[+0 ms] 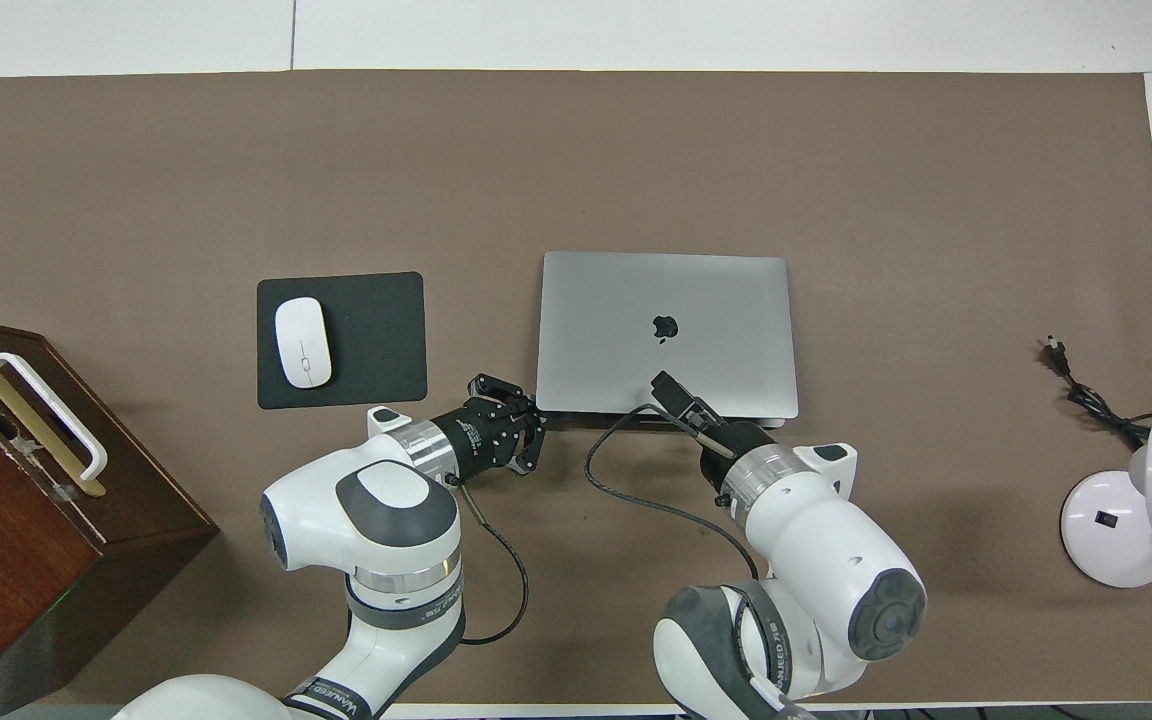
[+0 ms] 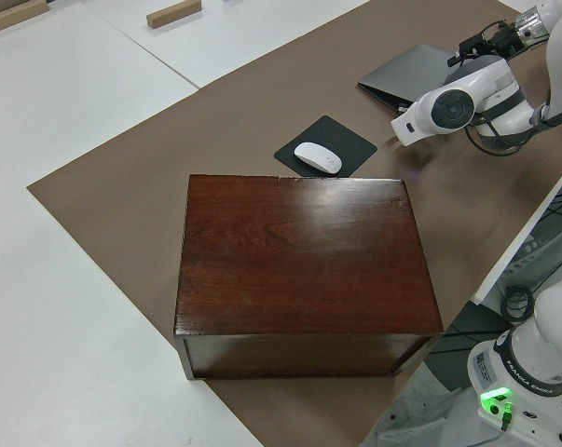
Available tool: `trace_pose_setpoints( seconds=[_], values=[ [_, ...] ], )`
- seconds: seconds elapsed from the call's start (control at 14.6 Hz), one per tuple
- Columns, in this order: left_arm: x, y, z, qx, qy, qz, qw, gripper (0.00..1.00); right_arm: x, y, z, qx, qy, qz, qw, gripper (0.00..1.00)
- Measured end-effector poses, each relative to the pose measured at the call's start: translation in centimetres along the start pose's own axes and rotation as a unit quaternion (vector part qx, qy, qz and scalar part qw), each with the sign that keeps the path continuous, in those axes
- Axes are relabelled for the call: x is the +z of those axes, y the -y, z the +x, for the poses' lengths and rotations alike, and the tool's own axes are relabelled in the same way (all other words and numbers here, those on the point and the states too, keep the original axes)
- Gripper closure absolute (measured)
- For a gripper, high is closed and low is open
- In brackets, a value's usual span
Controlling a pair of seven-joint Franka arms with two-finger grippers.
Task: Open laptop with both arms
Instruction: 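Hook the right gripper under the laptop lid and lift it upward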
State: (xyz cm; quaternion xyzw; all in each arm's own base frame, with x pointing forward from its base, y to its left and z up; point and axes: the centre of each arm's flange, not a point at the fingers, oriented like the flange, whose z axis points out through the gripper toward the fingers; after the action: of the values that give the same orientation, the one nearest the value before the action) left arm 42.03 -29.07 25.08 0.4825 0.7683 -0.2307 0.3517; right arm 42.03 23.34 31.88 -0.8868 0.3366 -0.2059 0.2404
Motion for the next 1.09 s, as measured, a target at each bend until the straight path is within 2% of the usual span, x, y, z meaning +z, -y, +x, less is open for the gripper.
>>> trace_pose_setpoints(
  seconds=[1.09],
  values=[
    [0.5, -0.3, -0.3, -0.002, 0.003, -0.001, 1.0, 0.99, 0.1, 2.3, 0.8, 0.001, -0.008, 0.018, 1.0, 0.0]
  ],
)
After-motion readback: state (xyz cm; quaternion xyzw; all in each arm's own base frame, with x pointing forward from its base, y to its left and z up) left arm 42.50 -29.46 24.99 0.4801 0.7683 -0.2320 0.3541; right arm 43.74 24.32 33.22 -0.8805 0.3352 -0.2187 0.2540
